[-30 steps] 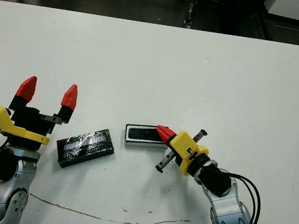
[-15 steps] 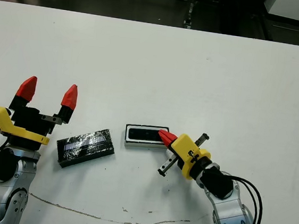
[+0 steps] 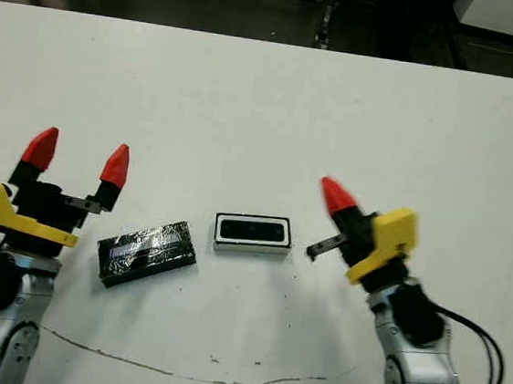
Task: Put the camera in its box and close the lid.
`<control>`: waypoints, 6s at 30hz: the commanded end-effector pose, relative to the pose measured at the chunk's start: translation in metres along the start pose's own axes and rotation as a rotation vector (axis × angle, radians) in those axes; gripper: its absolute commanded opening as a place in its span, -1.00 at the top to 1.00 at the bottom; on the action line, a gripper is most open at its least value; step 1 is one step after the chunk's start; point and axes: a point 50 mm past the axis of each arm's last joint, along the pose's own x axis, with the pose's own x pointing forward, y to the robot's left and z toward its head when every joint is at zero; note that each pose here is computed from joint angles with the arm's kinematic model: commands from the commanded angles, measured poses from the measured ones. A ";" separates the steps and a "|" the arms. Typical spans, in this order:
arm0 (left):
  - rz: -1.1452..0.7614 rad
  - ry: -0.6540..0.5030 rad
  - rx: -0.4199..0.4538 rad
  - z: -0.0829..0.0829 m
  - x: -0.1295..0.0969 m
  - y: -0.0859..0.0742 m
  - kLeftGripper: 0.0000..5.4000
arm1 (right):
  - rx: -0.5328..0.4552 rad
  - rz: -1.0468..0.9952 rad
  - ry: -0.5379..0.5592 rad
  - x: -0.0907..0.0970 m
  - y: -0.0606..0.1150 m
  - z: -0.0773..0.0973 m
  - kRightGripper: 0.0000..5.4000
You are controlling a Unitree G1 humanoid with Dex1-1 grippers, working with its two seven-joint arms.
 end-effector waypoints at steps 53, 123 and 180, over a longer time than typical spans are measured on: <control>-0.954 0.710 0.124 0.033 0.018 0.002 -1.00 | 0.050 -0.137 0.075 -0.012 -0.007 -0.007 1.00; -1.010 0.955 0.264 -0.008 0.006 0.003 -1.00 | 0.047 -0.127 0.091 -0.013 -0.006 -0.013 1.00; -1.025 0.817 0.199 0.003 0.084 0.005 -0.18 | 0.043 -0.122 0.104 -0.012 -0.004 -0.013 1.00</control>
